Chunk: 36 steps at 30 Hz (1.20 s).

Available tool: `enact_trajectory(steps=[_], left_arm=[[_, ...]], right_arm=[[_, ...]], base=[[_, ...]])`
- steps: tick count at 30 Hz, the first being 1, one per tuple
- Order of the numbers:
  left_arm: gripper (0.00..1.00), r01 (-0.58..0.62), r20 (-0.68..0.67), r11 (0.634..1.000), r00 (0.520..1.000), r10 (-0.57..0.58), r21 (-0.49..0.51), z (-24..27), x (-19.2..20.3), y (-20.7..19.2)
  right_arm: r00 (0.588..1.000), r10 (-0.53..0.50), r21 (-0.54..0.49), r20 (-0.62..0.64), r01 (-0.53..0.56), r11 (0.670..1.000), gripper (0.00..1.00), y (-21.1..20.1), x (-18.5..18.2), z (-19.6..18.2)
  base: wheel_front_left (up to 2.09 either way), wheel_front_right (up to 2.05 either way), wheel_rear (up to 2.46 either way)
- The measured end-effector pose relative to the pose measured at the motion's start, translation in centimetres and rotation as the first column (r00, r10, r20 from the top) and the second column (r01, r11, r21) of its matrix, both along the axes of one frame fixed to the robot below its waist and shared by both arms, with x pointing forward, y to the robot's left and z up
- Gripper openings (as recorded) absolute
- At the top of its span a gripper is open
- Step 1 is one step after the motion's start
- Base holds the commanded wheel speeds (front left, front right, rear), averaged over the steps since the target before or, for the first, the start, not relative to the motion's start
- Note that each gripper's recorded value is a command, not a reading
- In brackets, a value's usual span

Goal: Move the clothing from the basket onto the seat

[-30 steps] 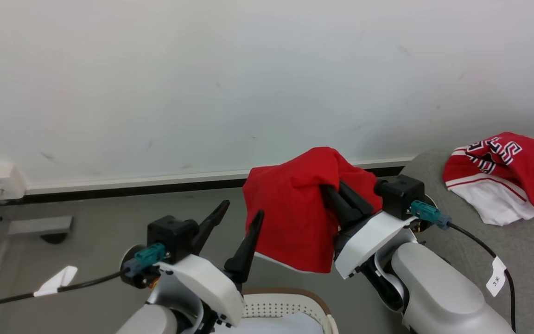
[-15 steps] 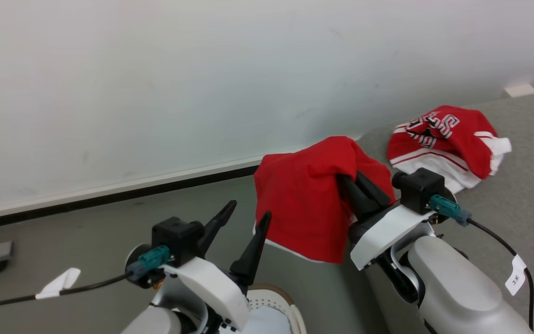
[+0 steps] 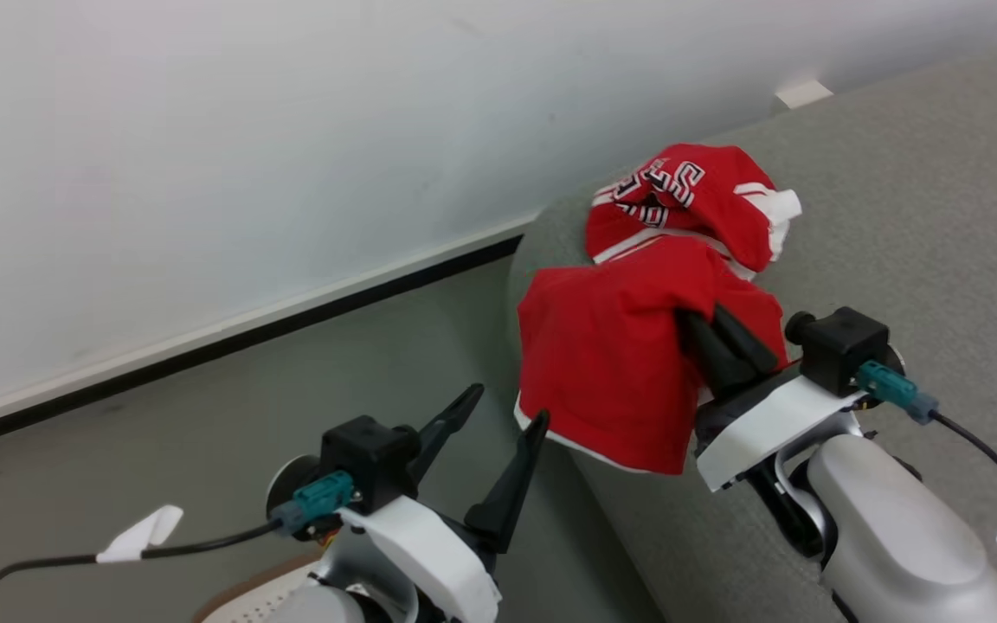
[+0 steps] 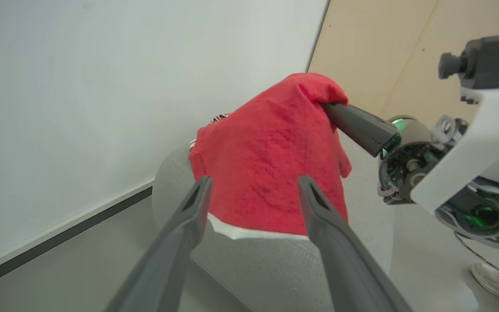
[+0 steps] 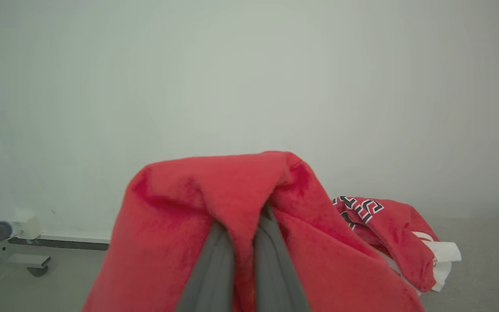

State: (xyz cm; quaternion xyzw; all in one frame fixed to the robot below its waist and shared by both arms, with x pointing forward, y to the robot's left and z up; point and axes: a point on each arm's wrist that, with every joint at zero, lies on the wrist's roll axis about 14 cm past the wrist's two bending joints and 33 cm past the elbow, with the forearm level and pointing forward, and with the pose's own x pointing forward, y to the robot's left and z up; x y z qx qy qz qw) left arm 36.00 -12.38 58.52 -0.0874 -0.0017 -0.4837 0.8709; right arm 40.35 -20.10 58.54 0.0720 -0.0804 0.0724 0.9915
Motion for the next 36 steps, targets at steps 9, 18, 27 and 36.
enact_trajectory(steps=[9, 18, 27, 36], left_arm=[[1.00, 0.093, -0.029, 0.996, 0.995, -0.093, -0.004, -1.3, 0.9, -1.8], [1.00, 0.131, -0.031, 0.991, 0.991, -0.132, -0.012, -3.4, 4.8, -1.0], [1.00, 0.071, -0.110, 0.997, 0.991, -0.072, -0.014, -7.4, 8.1, 1.8], [1.00, -0.021, -0.176, 1.000, 0.984, 0.024, 0.020, -10.7, 9.5, 4.6]], right_arm=[[0.989, -0.145, -0.044, 0.009, 0.145, 0.988, 0.00, -5.5, 1.9, 0.2], [0.935, -0.346, -0.168, 0.075, 0.354, 0.920, 0.00, -14.2, 8.7, 2.5], [0.860, -0.508, -0.248, -0.039, 0.484, 0.839, 0.00, -20.1, 14.3, -2.2], [0.786, -0.567, -0.233, -0.246, 0.520, 0.822, 1.00, -19.4, 14.8, -12.7]], base=[[0.00, 0.00, 0.00], [0.00, 0.00, 0.00], [0.00, 0.00, 0.00], [0.00, 0.00, 0.00]])
